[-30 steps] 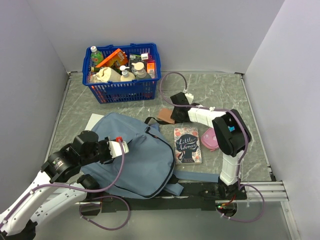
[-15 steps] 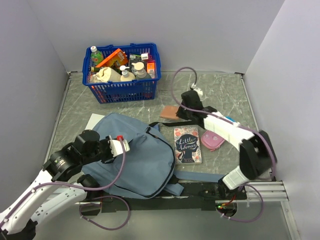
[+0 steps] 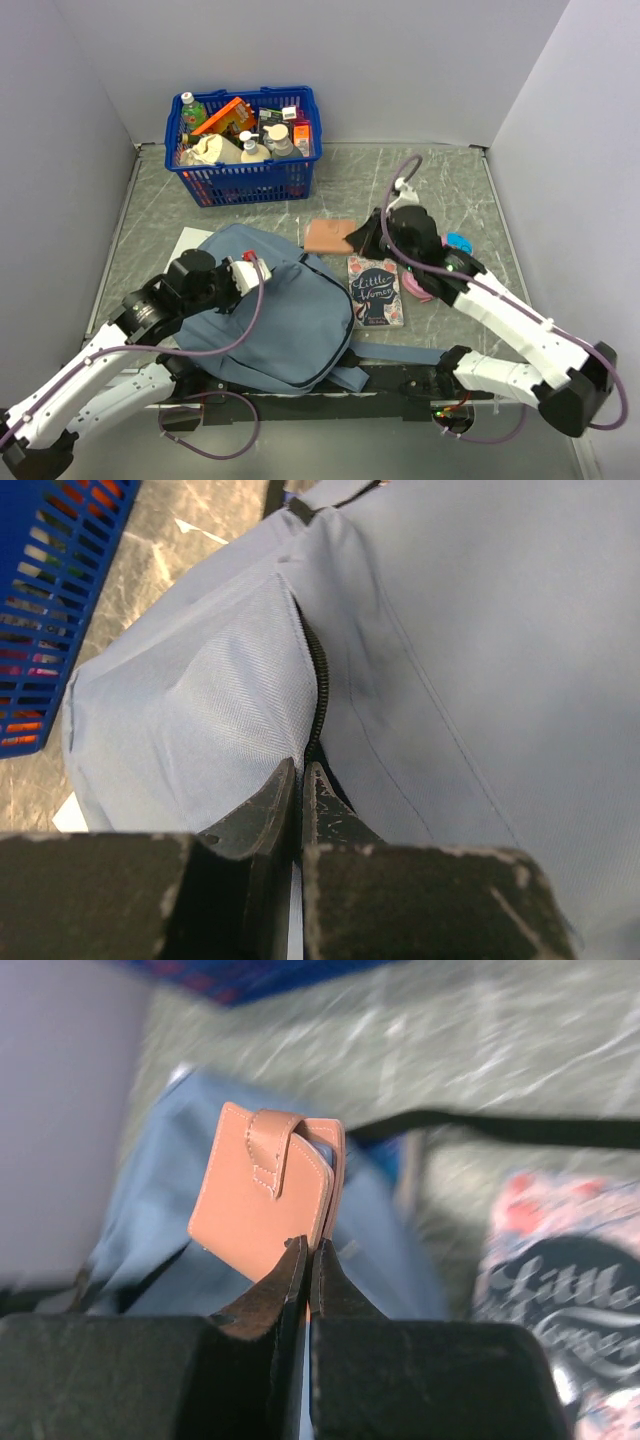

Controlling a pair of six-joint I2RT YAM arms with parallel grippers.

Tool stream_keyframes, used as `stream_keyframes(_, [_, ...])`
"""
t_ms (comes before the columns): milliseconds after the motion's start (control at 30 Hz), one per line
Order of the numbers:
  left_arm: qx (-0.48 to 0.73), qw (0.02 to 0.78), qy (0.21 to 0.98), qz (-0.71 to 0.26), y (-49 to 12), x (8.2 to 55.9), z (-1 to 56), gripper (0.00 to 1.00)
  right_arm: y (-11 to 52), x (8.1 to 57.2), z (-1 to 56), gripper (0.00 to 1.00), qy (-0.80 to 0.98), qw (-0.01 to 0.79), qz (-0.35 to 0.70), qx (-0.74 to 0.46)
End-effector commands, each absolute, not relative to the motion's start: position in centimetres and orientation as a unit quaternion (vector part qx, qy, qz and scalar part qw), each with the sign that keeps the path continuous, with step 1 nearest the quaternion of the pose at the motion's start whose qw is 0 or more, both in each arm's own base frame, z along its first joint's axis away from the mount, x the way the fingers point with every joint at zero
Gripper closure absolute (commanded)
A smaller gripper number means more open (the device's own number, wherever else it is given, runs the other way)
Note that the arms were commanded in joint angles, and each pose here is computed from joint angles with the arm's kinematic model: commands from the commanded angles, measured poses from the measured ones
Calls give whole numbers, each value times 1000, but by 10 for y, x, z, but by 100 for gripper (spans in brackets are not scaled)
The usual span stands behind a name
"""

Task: Pack the student bag
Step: Place the stationery in the student bag.

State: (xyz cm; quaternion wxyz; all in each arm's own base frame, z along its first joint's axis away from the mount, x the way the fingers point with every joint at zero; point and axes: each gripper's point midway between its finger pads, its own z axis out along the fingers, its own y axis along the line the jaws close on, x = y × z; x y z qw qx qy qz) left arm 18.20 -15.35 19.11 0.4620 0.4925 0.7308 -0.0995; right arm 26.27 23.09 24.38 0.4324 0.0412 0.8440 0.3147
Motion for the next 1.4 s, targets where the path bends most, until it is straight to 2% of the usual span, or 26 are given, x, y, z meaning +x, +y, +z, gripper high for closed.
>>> stream_keyframes(0, [445, 529, 714, -112, -169, 204, 229, 99, 254, 216, 241, 100, 848, 387, 362, 13])
stream_keyframes(267, [425, 546, 714, -104, -168, 212, 239, 99, 296, 163, 232, 100, 851, 330, 408, -29])
stream_keyframes(433, [426, 542, 717, -108, -168, 210, 238, 99, 318, 153, 228, 100, 848, 312, 427, -41])
stream_keyframes(967, [469, 522, 698, -143, -173, 187, 240, 99, 361, 200, 229, 100, 829, 365, 424, -6])
stream_keyframes(1200, [475, 512, 700, -147, -173, 183, 229, 99, 336, 201, 250, 100, 801, 401, 443, 22])
stream_keyframes(1367, [477, 511, 699, -151, -175, 183, 230, 99, 330, 210, 230, 100, 809, 398, 426, 76])
